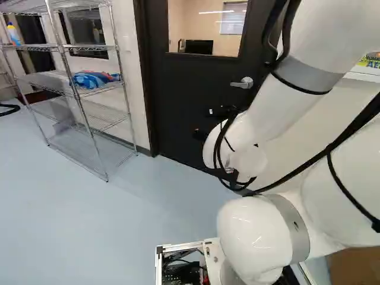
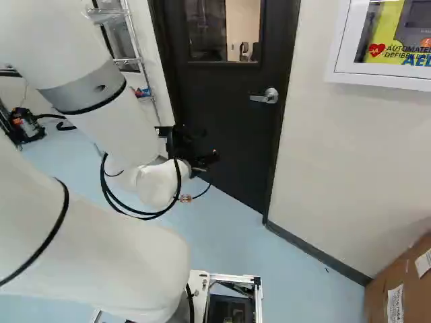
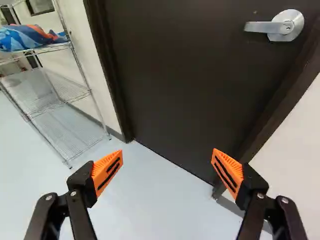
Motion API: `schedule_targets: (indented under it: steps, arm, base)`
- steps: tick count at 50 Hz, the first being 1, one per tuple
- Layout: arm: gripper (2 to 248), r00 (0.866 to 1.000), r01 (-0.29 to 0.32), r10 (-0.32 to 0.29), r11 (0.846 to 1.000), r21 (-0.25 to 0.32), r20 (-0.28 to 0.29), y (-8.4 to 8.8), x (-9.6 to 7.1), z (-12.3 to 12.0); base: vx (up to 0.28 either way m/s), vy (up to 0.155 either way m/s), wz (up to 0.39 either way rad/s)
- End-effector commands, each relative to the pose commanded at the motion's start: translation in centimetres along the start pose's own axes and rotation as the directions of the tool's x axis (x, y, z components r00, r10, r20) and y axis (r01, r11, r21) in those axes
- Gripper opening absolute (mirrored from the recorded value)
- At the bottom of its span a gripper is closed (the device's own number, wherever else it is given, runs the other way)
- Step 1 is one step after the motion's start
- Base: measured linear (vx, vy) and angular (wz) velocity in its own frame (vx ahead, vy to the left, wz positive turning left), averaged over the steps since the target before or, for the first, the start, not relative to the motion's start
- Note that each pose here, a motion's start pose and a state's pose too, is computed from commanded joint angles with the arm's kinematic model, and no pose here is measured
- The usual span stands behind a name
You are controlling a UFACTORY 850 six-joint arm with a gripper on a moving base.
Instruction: Open the door and move inside
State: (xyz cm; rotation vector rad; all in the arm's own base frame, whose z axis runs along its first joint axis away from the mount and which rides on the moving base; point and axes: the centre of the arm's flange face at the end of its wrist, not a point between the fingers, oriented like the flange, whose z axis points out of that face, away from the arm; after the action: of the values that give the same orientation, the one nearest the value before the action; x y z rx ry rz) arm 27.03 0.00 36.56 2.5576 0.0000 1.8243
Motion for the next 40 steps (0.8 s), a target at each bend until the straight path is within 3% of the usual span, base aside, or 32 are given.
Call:
schedule_targets:
  steps: [40]
  arm:
    - [247, 1.0, 0.0, 0.0, 1.0, 0.0, 0.0, 0.0, 0.0, 0.0]
  base:
    - [0.122, 0.065, -0.278]
